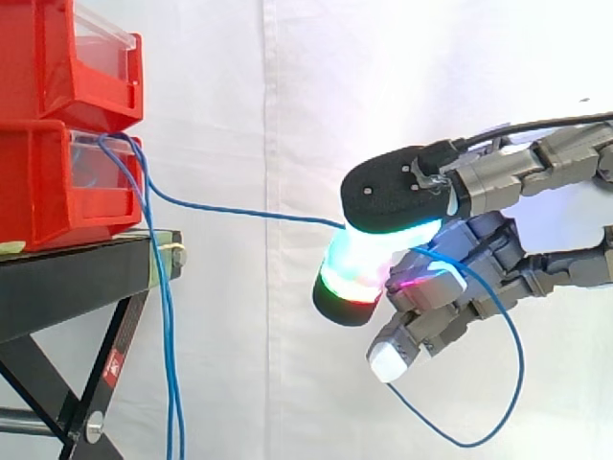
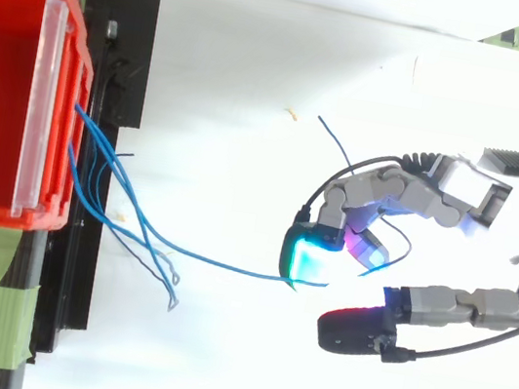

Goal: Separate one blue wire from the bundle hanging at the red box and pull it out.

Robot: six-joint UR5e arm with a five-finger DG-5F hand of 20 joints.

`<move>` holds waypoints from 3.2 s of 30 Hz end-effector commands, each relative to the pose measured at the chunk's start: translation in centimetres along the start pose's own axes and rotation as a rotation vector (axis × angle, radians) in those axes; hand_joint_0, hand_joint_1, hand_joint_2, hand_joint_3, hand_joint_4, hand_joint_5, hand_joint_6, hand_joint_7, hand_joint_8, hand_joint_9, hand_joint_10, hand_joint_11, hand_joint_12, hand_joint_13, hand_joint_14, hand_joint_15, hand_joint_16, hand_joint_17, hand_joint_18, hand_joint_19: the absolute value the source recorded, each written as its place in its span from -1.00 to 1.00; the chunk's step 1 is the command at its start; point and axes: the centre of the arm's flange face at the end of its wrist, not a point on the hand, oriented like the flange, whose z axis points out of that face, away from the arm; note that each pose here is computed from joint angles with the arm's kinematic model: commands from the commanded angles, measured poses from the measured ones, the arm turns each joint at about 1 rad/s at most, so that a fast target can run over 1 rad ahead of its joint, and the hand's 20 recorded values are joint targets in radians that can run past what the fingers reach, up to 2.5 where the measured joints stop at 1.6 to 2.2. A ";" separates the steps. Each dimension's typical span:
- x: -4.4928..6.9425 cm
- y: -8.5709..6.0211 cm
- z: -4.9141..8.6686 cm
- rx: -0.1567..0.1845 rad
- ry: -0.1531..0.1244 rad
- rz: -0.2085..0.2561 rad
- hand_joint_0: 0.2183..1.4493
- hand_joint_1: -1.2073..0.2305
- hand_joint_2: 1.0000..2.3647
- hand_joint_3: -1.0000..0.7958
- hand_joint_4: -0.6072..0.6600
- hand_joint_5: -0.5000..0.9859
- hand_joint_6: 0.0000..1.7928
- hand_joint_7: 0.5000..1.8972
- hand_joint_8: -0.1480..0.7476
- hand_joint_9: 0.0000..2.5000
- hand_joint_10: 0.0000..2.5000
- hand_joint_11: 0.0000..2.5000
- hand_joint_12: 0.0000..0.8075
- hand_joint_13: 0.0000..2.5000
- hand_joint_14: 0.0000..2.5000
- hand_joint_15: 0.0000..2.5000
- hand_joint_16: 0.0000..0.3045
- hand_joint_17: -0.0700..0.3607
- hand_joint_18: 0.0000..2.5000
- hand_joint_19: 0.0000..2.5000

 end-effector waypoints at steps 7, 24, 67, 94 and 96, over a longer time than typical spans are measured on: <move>0.0 0.0 0.0 -0.002 0.000 0.001 -0.36 -0.36 -0.96 0.14 -0.15 -0.52 -0.13 -0.01 -0.12 -0.70 -0.28 0.52 -0.19 -0.67 -0.99 -0.57 -0.73 -0.24 -0.71 -0.52; 0.0 0.0 0.0 0.000 0.001 0.000 -0.36 -0.36 -0.96 0.14 -0.14 -0.52 -0.13 -0.03 -0.12 -0.70 -0.27 0.52 -0.19 -0.67 -0.98 -0.57 -0.73 -0.24 -0.71 -0.51; 0.0 0.0 0.0 0.000 -0.001 0.000 -0.36 -0.36 -0.96 0.15 -0.18 -0.52 -0.12 -0.03 -0.11 -0.70 -0.42 0.53 -0.19 -0.67 -0.99 -0.57 -0.73 -0.24 -0.71 -0.52; 0.0 0.0 0.0 -0.001 0.002 0.000 -0.36 -0.36 -0.96 0.15 -0.18 -0.52 -0.12 -0.04 -0.10 -0.71 -0.35 0.56 -0.19 -0.67 -0.98 -0.57 -0.73 -0.24 -0.70 -0.52; 0.0 0.0 0.0 -0.002 0.000 0.001 -0.36 -0.36 -0.96 0.15 -0.17 -0.52 -0.12 -0.04 -0.11 -0.71 -0.35 0.56 -0.19 -0.67 -0.98 -0.57 -0.73 -0.24 -0.70 -0.51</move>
